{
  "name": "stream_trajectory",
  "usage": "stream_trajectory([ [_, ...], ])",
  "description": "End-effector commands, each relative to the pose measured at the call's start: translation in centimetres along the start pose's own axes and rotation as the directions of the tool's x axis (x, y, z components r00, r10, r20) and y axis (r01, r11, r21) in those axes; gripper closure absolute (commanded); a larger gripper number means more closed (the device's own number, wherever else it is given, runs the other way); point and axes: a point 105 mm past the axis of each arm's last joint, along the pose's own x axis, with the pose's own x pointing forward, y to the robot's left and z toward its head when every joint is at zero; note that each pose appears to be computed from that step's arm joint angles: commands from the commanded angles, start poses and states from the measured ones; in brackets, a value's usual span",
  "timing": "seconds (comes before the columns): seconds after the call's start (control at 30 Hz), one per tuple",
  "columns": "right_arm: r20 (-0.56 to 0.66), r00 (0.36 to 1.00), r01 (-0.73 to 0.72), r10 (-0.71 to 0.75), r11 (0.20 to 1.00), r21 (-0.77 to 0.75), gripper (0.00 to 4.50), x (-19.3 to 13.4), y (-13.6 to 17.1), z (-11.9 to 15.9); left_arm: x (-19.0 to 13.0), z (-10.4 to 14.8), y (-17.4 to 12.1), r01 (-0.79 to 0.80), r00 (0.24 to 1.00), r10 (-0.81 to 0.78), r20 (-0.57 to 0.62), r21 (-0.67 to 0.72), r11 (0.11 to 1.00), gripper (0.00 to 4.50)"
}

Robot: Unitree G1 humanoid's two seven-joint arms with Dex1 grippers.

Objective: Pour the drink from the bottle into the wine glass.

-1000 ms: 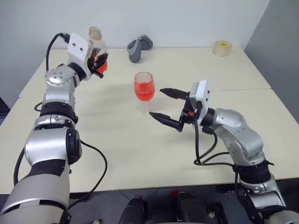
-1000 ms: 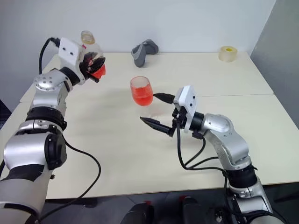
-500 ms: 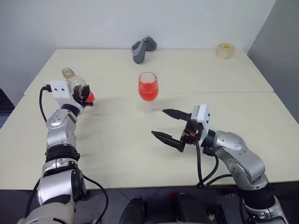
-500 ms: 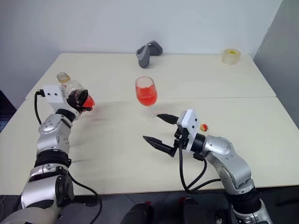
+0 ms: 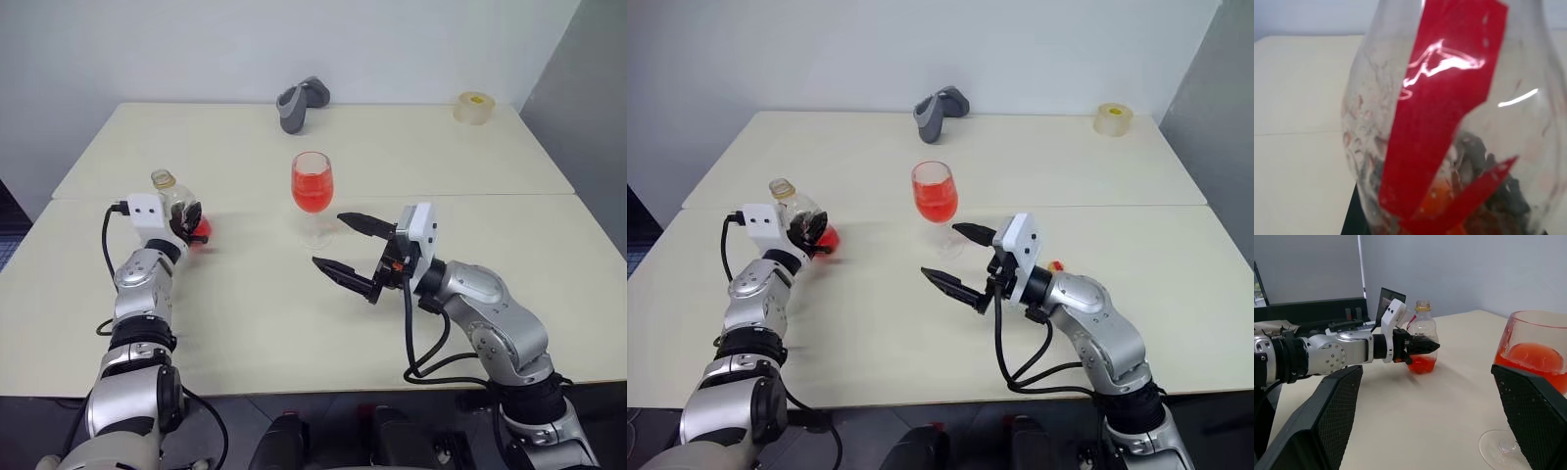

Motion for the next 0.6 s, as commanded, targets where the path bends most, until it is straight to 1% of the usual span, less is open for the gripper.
stream_trajectory([
  [0.03,0.033,0.999,0.000,0.001,0.999,-0.034,0.00,0.2,-0.1,1.1,0.3,0.8,0.2,-0.011,1.000,0.010,0.024,0.034,0.999,3.03],
  [0.17,0.033,0.999,0.003,-0.001,0.999,-0.034,0.00,0.3,-0.2,1.1,0.2,0.3,-0.1,0.005,1.000,-0.005,0.015,0.004,1.000,1.76],
  [0.33,0.034,0.999,0.000,0.001,0.999,-0.035,0.00,0.3,-0.2,1.2,0.0,0.4,0.1,0.005,1.000,-0.004,0.017,-0.005,1.000,0.18],
  [0.37,0.034,0.999,0.000,0.001,0.999,-0.036,0.00,0.3,-0.2,1.2,-0.2,0.3,0.1,0.009,1.000,-0.009,0.019,-0.007,1.000,0.04],
  [0.6,0.033,0.999,-0.004,0.005,0.999,-0.032,0.00,0.3,0.2,1.2,-2.2,0.1,0.3,0.021,1.000,-0.021,0.012,-0.012,1.000,0.04],
])
